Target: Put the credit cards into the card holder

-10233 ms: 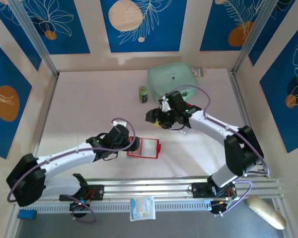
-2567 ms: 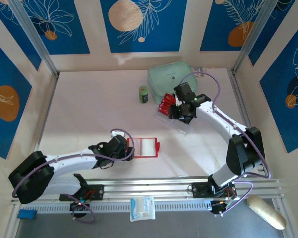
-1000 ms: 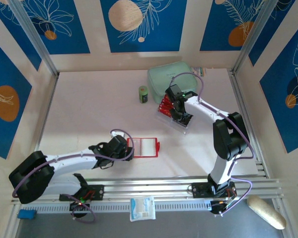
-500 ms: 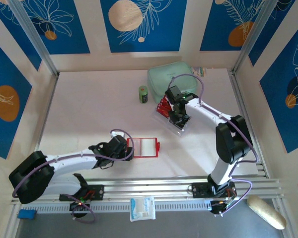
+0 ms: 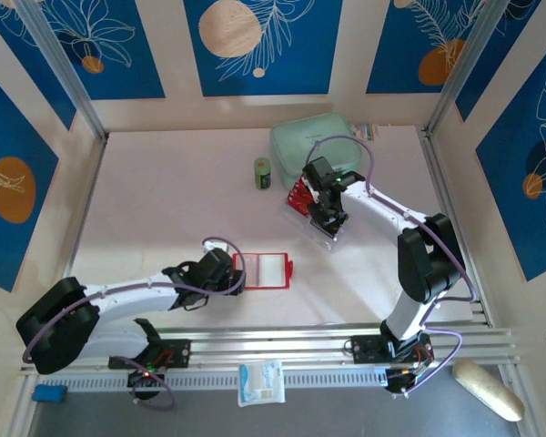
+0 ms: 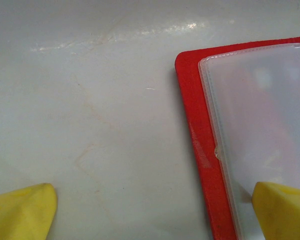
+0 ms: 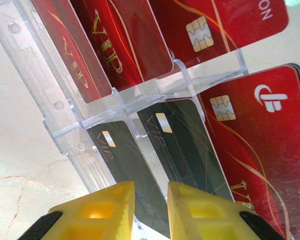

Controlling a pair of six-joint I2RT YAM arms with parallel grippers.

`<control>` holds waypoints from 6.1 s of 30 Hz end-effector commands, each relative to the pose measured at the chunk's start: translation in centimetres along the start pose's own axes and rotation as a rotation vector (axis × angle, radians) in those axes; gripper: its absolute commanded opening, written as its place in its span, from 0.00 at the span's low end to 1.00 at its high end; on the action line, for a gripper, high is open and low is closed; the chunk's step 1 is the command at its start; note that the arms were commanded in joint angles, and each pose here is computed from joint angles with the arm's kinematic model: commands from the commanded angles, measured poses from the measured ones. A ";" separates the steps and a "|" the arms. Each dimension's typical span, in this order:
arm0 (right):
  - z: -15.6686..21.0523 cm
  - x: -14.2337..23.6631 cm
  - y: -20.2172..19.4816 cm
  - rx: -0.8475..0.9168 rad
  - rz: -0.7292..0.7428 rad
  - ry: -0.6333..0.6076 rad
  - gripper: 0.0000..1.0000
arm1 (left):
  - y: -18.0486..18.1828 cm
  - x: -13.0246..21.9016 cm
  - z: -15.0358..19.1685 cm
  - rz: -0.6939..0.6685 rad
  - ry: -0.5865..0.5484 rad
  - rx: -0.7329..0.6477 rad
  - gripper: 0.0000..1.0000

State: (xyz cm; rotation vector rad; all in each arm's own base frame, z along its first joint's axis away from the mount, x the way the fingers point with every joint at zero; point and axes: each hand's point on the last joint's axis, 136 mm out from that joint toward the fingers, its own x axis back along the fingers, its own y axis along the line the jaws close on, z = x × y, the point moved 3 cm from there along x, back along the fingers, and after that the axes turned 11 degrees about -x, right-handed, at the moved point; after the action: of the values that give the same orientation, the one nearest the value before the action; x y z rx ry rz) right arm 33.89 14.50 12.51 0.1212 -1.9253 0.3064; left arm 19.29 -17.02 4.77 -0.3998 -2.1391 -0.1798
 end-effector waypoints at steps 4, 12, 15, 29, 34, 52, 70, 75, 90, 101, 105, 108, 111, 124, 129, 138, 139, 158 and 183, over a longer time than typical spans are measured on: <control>0.5 -1.1 -0.2 0.040 0.026 0.027 0.27 | 0.3 -0.1 0.1 -0.008 -0.001 0.024 1.00; 1.5 -1.7 0.4 0.050 0.015 0.048 0.25 | 0.3 -0.1 0.2 -0.009 0.000 0.024 1.00; 1.4 -1.4 0.5 0.047 0.009 0.040 0.22 | 0.3 -0.1 0.2 -0.009 0.001 0.024 1.00; 0.2 1.9 0.8 0.062 -0.063 -0.024 0.10 | 0.2 0.0 0.1 -0.003 -0.004 0.027 1.00; 0.0 2.9 1.1 0.073 -0.089 -0.032 0.04 | 0.1 0.3 -0.2 0.006 -0.014 0.032 1.00; -0.2 10.7 5.7 -0.135 -0.480 -0.149 0.00 | -0.4 0.8 -1.9 0.009 -0.033 0.014 1.00; 6.5 5.7 12.1 -0.630 -0.952 -0.204 0.00 | 0.4 0.1 -0.1 -0.032 0.031 0.001 1.00; 7.8 4.3 13.6 -0.653 -0.930 -0.210 0.00 | 0.8 0.2 0.4 -0.056 0.050 0.003 1.00; 8.8 1.6 15.9 -0.696 -0.891 -0.219 0.00 | 1.2 0.2 1.2 -0.074 0.077 0.001 1.00; 9.2 0.8 16.0 -0.719 -0.880 -0.207 0.00 | 1.3 0.1 1.5 -0.073 0.083 0.002 1.00; 9.2 0.6 16.4 -0.720 -0.889 -0.197 0.00 | 1.3 0.1 1.5 -0.072 0.083 0.003 1.00; 9.3 0.5 16.6 -0.725 -0.897 -0.189 0.00 | 1.3 0.1 1.4 -0.074 0.082 0.004 1.00; 9.4 0.3 16.6 -0.732 -0.903 -0.181 0.00 | 1.3 0.1 1.4 -0.071 0.080 0.004 1.00; 9.9 0.0 16.6 -0.766 -0.921 -0.163 0.00 | 1.1 0.5 0.9 -0.062 0.068 0.011 1.00; 9.9 0.0 16.5 -0.781 -0.925 -0.164 0.00 | 0.7 1.8 -0.9 -0.044 0.022 0.010 1.00; 10.1 0.0 16.2 -0.796 -0.922 -0.170 0.00 | -0.9 2.5 -4.5 -0.008 -0.028 -0.027 1.00; 10.1 0.0 16.1 -0.801 -0.922 -0.173 0.00 | -1.0 2.2 -4.5 -0.013 -0.019 -0.035 1.00; 9.6 1.3 15.8 -0.808 -0.996 -0.240 0.00 | 1.1 0.0 -0.4 -0.146 0.133 -0.042 1.00; 10.1 -0.5 15.9 -0.848 -0.981 -0.230 0.00 | 1.5 -0.3 0.8 -0.164 0.180 -0.026 1.00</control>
State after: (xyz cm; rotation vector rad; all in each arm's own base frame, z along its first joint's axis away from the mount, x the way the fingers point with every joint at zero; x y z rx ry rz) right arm 21.36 27.09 6.18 0.5127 -1.8186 -1.1681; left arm 20.26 -17.14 4.96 -0.2713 -2.0402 -0.2862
